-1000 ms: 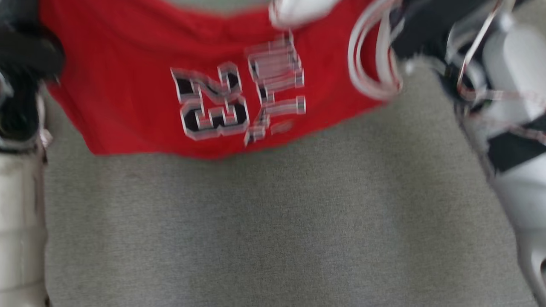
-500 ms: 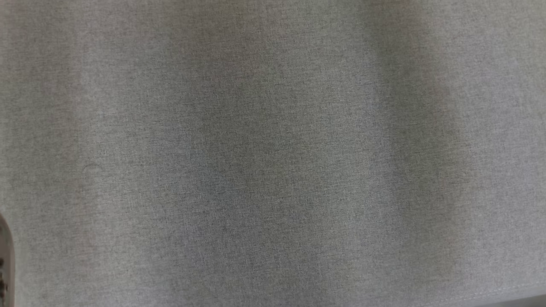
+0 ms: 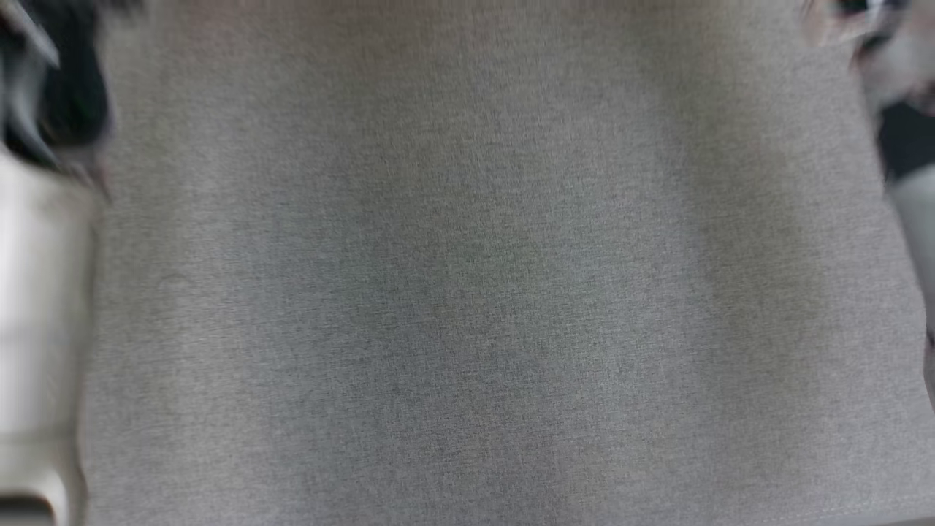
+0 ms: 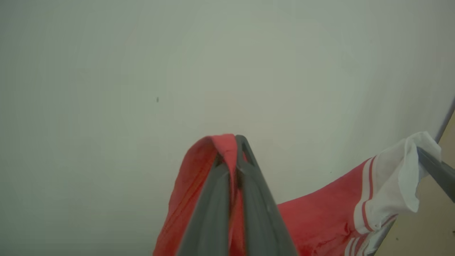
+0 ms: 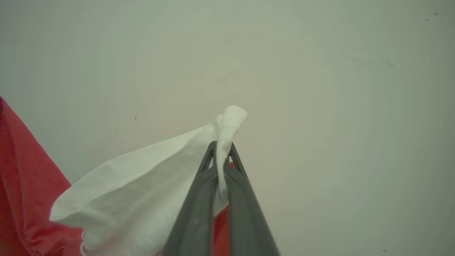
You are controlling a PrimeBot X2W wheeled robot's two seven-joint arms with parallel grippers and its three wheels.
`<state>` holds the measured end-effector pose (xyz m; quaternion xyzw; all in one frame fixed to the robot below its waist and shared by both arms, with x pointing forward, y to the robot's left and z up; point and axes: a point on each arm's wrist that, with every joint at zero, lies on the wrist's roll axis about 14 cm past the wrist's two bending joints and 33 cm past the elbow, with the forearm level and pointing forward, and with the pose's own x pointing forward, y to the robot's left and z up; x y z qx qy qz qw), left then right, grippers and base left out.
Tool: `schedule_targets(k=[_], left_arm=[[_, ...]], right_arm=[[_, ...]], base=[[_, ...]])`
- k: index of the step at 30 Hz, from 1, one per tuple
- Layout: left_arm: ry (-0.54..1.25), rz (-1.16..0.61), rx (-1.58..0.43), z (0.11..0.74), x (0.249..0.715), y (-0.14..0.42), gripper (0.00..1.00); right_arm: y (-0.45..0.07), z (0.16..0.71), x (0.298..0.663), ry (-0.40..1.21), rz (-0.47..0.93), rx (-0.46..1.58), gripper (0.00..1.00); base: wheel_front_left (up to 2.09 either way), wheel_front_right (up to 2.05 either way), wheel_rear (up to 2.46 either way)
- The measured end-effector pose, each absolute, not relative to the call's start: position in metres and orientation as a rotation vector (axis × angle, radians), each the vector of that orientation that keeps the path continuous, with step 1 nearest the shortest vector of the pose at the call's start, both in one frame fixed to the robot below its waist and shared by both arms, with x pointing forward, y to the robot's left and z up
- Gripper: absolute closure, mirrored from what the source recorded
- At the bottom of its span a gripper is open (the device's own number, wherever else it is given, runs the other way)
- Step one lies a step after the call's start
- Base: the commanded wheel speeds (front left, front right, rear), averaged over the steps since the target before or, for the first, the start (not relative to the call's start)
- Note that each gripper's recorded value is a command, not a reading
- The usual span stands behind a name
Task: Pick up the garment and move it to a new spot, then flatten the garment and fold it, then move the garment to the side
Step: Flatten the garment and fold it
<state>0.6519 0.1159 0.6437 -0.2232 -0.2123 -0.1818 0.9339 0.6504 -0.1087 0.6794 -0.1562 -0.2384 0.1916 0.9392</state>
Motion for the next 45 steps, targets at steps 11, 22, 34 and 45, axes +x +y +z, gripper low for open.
schedule_targets(k=[11,22,34,45], left_arm=[[-0.249,-0.332,-0.529,0.574,0.564,0.129,1.00],[-0.052,-0.263,-0.386,0.506,0.457,0.141,1.00],[0.098,-0.155,-0.376,0.459,0.389,0.152,1.00],[0.344,-0.139,-0.331,0.411,0.336,0.150,1.00]], right_arm=[[-0.137,0.608,0.576,-0.283,0.484,-0.323,1.00],[-0.162,0.513,0.475,0.235,0.496,-0.256,1.00],[-0.183,0.434,0.362,0.742,0.490,-0.212,1.00],[-0.202,0.425,0.318,0.900,0.433,-0.186,1.00]], base=[[0.00,0.00,0.00],[0.00,0.00,0.00],[0.00,0.00,0.00],[0.00,0.00,0.00]])
